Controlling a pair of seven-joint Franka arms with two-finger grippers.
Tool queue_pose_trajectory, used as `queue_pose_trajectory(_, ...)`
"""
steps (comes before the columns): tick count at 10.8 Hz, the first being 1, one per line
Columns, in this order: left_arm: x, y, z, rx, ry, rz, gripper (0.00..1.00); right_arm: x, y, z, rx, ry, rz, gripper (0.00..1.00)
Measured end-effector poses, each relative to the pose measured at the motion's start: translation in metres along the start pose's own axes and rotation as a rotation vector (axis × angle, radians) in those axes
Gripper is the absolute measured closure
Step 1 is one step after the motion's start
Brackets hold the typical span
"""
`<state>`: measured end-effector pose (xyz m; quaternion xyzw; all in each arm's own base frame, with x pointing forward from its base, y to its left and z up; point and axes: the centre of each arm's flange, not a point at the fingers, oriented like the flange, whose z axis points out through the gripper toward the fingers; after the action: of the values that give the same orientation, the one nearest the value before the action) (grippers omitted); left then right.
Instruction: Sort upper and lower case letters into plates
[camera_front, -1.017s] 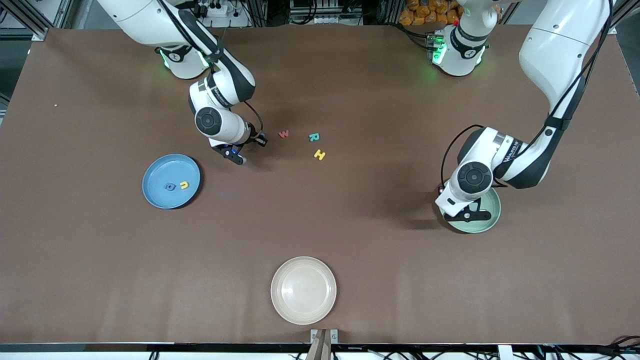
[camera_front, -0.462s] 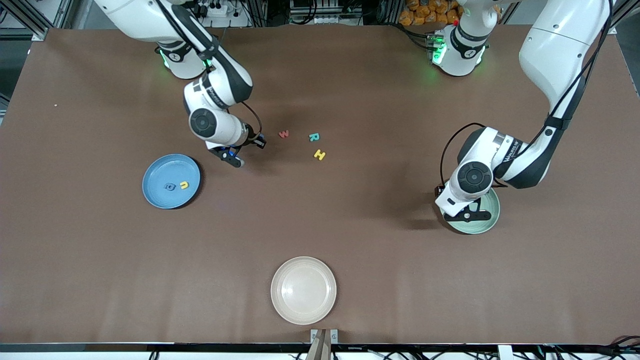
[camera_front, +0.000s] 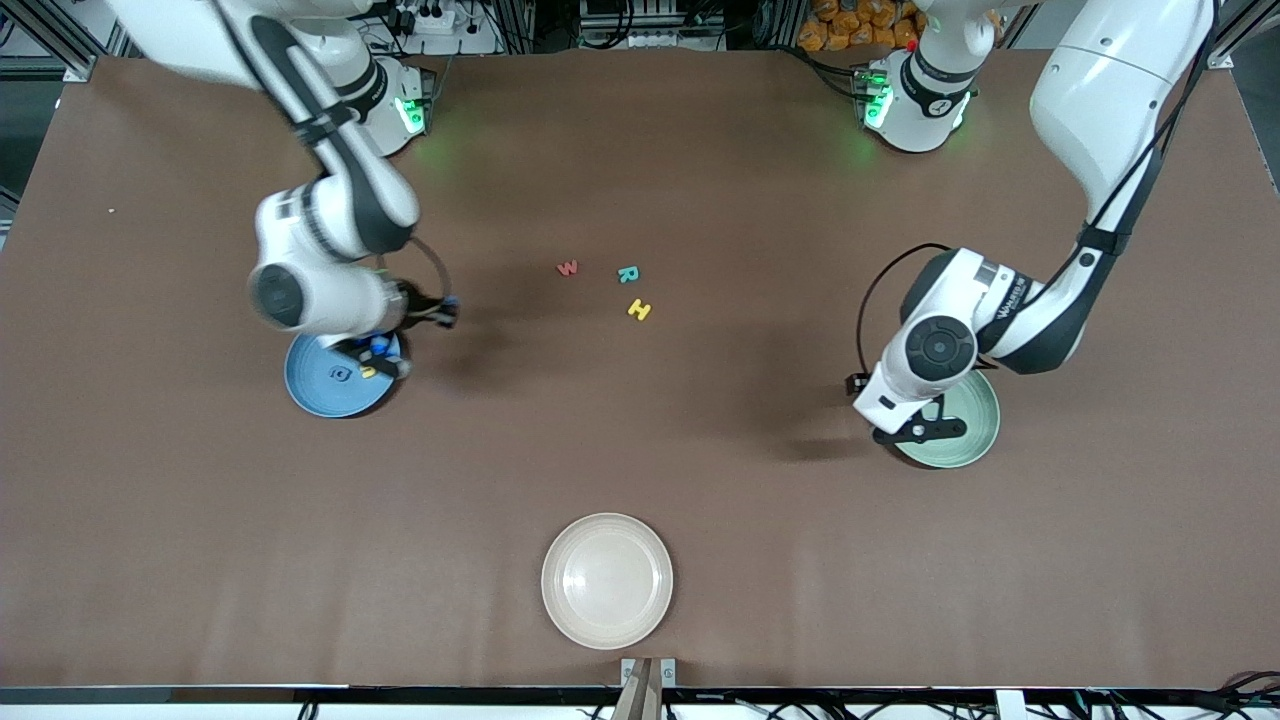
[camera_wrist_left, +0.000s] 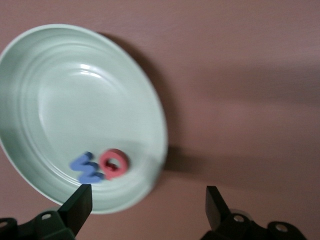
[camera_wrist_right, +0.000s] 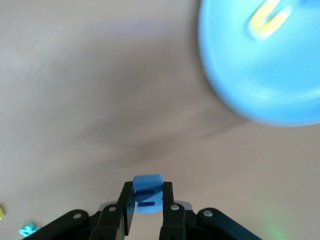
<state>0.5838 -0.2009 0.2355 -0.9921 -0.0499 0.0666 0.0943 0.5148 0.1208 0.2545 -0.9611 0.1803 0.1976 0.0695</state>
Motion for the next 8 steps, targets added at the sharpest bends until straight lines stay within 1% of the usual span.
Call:
queue_pose_trajectory(1, -0.008, 0.017, -0.012, -0.016, 0.008, -0.034, 0.0, 0.016, 0.024, -0.012, 0.01, 0.005, -0.031, 0.73)
queue_pose_trajectory(2, -0.017, 0.035, -0.023, -0.033, 0.015, -0.073, 0.0, 0.027, 0.044, -0.019, 0.008, 0.013, -0.058, 0.73)
queue_pose_trajectory(4, -0.038, 0.073, -0.051, -0.085, 0.028, -0.142, 0.0, 0.04, 0.074, -0.022, -0.01, 0.018, -0.104, 0.73)
queue_pose_trajectory(5, -0.051, 0.094, -0.067, -0.128, 0.018, -0.164, 0.0, 0.045, 0.087, -0.02, -0.015, 0.013, -0.12, 0.73)
queue_pose_trajectory(6, -0.064, 0.113, -0.086, -0.184, -0.008, -0.174, 0.0, 0.049, 0.096, -0.017, -0.019, 0.007, -0.125, 0.72)
queue_pose_trajectory(7, -0.078, 0.131, -0.109, -0.243, -0.032, -0.183, 0.0, 0.051, 0.099, -0.015, -0.022, 0.002, -0.13, 0.64)
queue_pose_trajectory(8, -0.09, 0.146, -0.132, -0.288, -0.04, -0.206, 0.0, 0.052, 0.099, -0.014, -0.027, 0.001, -0.134, 0.51)
